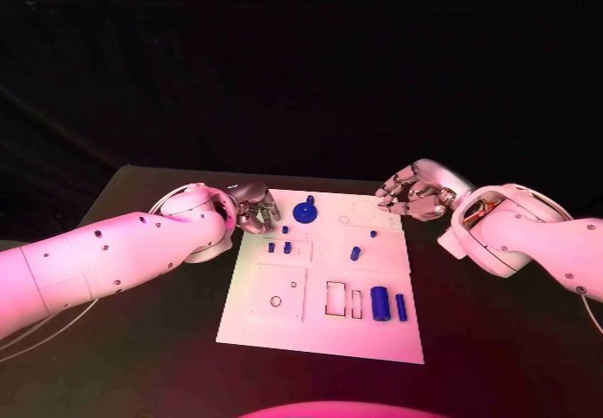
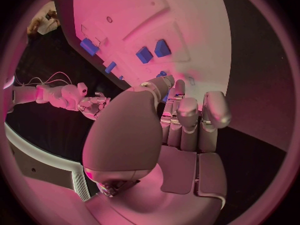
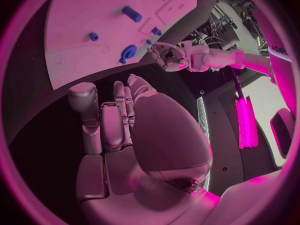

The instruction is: Assemble the parts on the task board

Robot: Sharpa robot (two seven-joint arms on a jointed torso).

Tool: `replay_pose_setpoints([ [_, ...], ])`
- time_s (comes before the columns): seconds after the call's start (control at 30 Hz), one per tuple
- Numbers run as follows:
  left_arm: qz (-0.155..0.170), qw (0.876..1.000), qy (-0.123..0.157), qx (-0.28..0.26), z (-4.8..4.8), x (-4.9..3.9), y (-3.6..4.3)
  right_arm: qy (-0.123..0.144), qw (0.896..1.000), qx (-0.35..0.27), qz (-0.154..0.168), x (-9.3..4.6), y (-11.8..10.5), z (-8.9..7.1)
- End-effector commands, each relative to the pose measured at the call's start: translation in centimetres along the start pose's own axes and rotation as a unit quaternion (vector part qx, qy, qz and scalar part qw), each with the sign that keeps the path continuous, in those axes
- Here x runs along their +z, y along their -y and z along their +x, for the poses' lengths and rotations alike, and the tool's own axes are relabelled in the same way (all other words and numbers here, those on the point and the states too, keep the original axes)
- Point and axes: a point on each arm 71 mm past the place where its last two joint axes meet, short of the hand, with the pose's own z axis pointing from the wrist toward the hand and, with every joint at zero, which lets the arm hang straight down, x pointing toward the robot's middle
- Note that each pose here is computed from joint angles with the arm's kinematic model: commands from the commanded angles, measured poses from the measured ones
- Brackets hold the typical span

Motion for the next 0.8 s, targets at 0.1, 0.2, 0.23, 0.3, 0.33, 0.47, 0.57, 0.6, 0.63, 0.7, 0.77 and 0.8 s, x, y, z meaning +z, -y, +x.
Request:
replay_pose_setpoints([
  [0.1,0.021,0.985,0.055,-0.164,-1.68,-1.17,-0.01,-0.065,0.984,-0.166,-0.004,-0.1,0.2,1.3],
  [0.2,0.022,0.964,0.072,-0.255,-2.36,-2.14,-0.53,-0.067,0.975,-0.211,-0.004,-0.1,0.3,1.7],
  [0.23,0.023,0.955,0.077,-0.286,-2.53,-2.45,-0.68,-0.066,0.973,-0.223,-0.004,-0.1,0.4,1.9],
  [0.3,0.025,0.934,0.082,-0.347,-2.78,-3.05,-0.96,-0.065,0.968,-0.243,-0.004,-0.1,0.5,2.3],
  [0.33,0.026,0.923,0.084,-0.376,-2.87,-3.33,-1.09,-0.064,0.966,-0.251,-0.004,-0.2,0.5,2.4],
  [0.47,0.028,0.885,0.086,-0.457,-3.05,-4.37,-1.3,-0.056,0.961,-0.271,-0.005,-0.2,0.6,3.2],
  [0.57,0.036,0.867,0.084,-0.489,-3.11,-4.93,-1.17,-0.051,0.96,-0.277,-0.007,-0.1,0.5,3.5],
  [0.6,0.038,0.862,0.083,-0.499,-3.12,-5.09,-1.09,-0.05,0.959,-0.278,-0.008,0.0,0.5,3.6],
  [0.63,0.04,0.858,0.082,-0.505,-3.12,-5.21,-1.03,-0.05,0.959,-0.279,-0.008,0.0,0.4,3.7],
  [0.7,0.041,0.852,0.082,-0.516,-3.13,-5.53,-0.94,-0.048,0.959,-0.28,-0.01,0.2,0.3,3.9],
  [0.77,0.042,0.847,0.08,-0.524,-3.15,-5.85,-0.91,-0.047,0.958,-0.281,-0.012,0.3,0.2,4.1],
  [0.8,0.042,0.845,0.079,-0.527,-3.16,-6.0,-0.89,-0.048,0.958,-0.281,-0.012,0.4,0.1,4.2],
])
